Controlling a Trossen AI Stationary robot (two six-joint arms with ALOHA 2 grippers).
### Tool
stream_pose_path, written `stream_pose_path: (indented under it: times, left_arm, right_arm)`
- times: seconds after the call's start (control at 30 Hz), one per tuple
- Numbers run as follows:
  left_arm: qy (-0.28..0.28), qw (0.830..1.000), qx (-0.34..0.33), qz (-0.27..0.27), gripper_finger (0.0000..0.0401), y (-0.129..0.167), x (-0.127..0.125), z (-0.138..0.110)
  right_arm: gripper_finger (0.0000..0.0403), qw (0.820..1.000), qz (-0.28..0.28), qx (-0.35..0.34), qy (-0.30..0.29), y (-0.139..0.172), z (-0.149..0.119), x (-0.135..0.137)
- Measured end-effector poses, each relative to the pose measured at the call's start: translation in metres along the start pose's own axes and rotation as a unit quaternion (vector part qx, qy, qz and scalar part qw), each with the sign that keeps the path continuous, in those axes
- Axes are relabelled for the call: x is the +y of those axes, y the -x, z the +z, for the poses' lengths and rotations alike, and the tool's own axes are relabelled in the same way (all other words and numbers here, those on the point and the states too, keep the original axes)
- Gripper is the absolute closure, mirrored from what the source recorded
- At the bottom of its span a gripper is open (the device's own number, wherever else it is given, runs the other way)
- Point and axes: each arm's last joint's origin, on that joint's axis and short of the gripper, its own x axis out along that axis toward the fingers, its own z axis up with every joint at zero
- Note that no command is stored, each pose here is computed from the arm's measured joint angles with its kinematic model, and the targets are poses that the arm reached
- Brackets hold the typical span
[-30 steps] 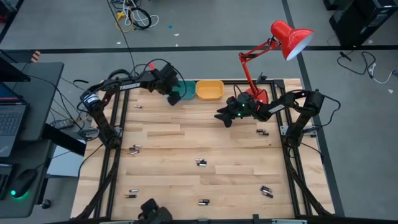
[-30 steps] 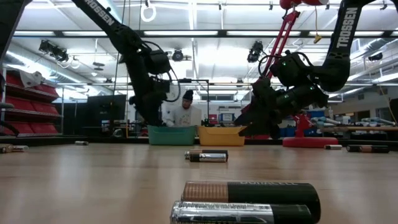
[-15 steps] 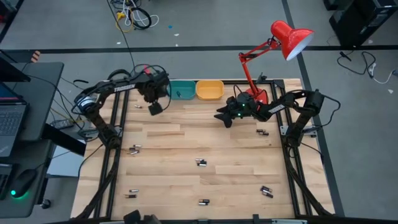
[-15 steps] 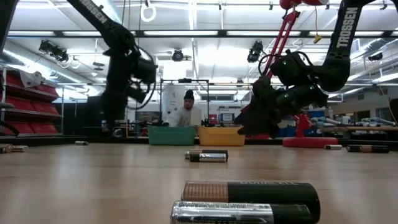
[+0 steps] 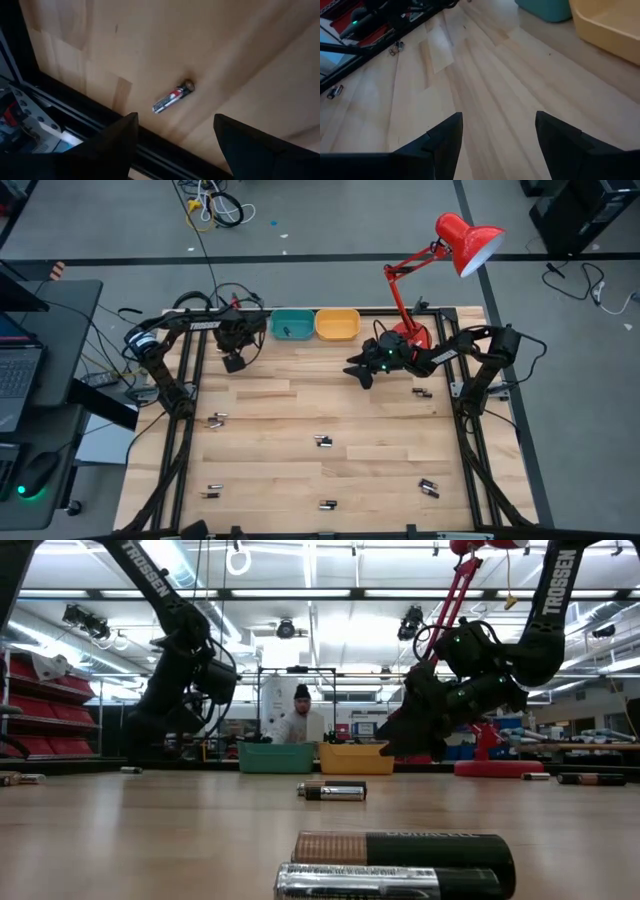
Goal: Sort batteries
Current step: Put the white battery into the yellow bin
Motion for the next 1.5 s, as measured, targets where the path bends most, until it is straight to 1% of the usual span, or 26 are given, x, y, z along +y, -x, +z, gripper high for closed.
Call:
stream_pose_path:
  times: [0.3, 0.47, 0.53, 0.63, 0.8, 1.17, 1.23, 1.33, 1.43, 1.5]
  left_arm:
    - [-0.007, 1.0, -0.012, 0.001, 0.0127, -0.007, 0.012, 0.001]
    - [-0.026, 1.0, -0.012, -0.007, 0.0151, -0.01, 0.018, -0.001]
    - [-0.024, 0.999, -0.018, -0.024, 0.0162, -0.012, 0.02, -0.002]
    - [-0.018, 0.999, -0.028, -0.042, 0.0176, -0.013, 0.021, -0.001]
    - [-0.013, 0.998, -0.037, -0.048, 0.019, -0.014, 0.024, -0.001]
    - [-0.018, 0.998, -0.037, -0.048, 0.0194, -0.014, 0.024, -0.001]
    - [-0.009, 0.998, -0.034, -0.05, 0.0194, -0.014, 0.023, -0.001]
    - [0.019, 0.998, -0.032, -0.051, 0.0193, -0.014, 0.023, -0.001]
    - [0.073, 0.995, -0.018, -0.061, 0.0193, -0.015, 0.022, -0.003]
    - [0.095, 0.993, -0.008, -0.066, 0.0193, -0.018, 0.021, -0.003]
  right_arm:
    - [0.0167, 1.0, 0.011, 0.006, 0.009, -0.002, -0.003, 0.007]
    - [0.0167, 1.0, 0.022, 0.013, 0.015, -0.004, -0.006, 0.014]
    - [0.0167, 0.999, 0.026, 0.015, 0.017, -0.005, -0.007, 0.017]
    - [0.0167, 1.0, 0.018, 0.013, 0.02, -0.006, -0.008, 0.019]
    - [0.0167, 1.0, 0.006, 0.01, 0.023, -0.007, -0.009, 0.021]
    - [0.0167, 0.999, 0.015, 0.019, 0.03, -0.009, -0.013, 0.03]
    - [0.0167, 0.999, 0.018, 0.02, 0.031, -0.009, -0.014, 0.032]
    - [0.0167, 0.999, 0.02, 0.021, 0.032, -0.009, -0.014, 0.033]
    - [0.0167, 0.999, 0.021, 0.021, 0.032, -0.009, -0.015, 0.034]
    - [0.0167, 0.999, 0.019, 0.02, 0.03, -0.009, -0.015, 0.033]
